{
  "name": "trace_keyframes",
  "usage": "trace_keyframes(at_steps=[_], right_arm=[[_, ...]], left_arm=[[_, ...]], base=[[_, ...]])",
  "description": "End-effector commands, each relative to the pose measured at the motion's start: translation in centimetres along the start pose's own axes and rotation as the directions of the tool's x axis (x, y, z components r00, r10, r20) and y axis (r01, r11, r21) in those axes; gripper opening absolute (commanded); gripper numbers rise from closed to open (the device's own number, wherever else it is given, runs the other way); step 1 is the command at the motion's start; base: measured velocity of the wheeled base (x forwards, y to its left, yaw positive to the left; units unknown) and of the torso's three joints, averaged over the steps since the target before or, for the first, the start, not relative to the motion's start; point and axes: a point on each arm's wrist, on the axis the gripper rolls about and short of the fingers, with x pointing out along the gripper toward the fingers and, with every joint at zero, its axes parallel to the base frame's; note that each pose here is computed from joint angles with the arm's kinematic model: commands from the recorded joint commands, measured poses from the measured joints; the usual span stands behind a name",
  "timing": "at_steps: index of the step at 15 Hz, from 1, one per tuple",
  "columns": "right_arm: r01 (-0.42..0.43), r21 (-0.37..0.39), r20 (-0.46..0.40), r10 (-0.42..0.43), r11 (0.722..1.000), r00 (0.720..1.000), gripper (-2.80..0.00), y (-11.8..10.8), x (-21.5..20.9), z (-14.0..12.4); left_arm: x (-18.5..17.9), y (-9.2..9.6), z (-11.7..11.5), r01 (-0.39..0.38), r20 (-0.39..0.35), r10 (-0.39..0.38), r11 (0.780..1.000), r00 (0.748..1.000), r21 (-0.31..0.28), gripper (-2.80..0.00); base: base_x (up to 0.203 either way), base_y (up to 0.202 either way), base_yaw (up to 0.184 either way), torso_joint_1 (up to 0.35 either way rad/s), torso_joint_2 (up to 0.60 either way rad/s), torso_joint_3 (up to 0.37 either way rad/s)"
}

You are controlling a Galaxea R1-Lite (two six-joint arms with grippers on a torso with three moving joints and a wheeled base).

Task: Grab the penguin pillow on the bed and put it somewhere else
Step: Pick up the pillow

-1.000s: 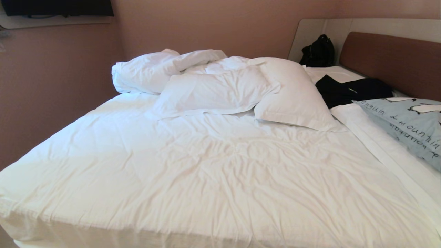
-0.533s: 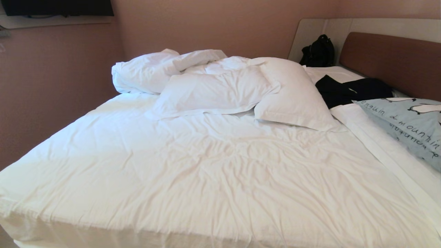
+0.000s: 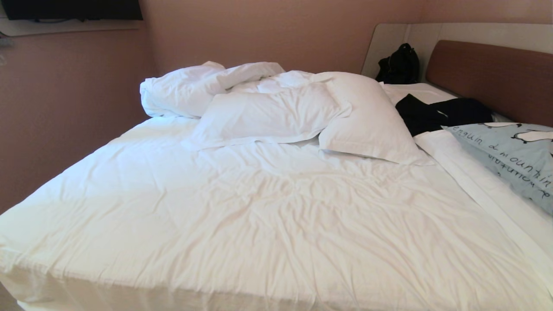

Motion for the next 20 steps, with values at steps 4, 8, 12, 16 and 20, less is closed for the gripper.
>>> trace_keyframes(at_steps=[4, 8, 12, 16, 20], right_arm=[[0.0, -0.001, 0.001, 0.0, 1.0, 1.0, -2.8, 0.0, 0.0, 0.0], [0.002, -0.001, 0.001, -0.002, 1.0, 1.0, -2.8, 0.0, 0.0, 0.0], [0.002, 0.001, 0.001, -0.002, 1.0, 1.0, -2.8, 0.0, 0.0, 0.01], [0.0, -0.004, 0.004, 0.0, 1.0, 1.0, -2.8, 0.0, -0.01, 0.02], [0.002, -0.004, 0.002, -0.002, 1.0, 1.0, -2.8, 0.0, 0.0, 0.02]], left_arm=[[0.01, 0.0, -0.04, 0.0, -0.001, 0.0, 1.0, 1.0, 0.0, -2.8], [0.01, 0.0, -0.04, -0.001, -0.001, 0.001, 1.0, 1.0, 0.0, -2.8], [0.01, 0.0, -0.04, 0.0, -0.001, 0.0, 1.0, 1.0, 0.0, -2.8], [0.01, 0.0, -0.04, 0.0, -0.001, 0.0, 1.0, 1.0, 0.0, -2.8], [0.01, 0.0, -0.04, -0.001, -0.001, 0.001, 1.0, 1.0, 0.0, -2.8]], base=[[0.0, 0.0, 0.0, 0.0, 0.0, 0.0], [0.0, 0.0, 0.0, 0.0, 0.0, 0.0], [0.0, 0.0, 0.0, 0.0, 0.0, 0.0], [0.0, 0.0, 0.0, 0.0, 0.0, 0.0], [0.0, 0.0, 0.0, 0.0, 0.0, 0.0]])
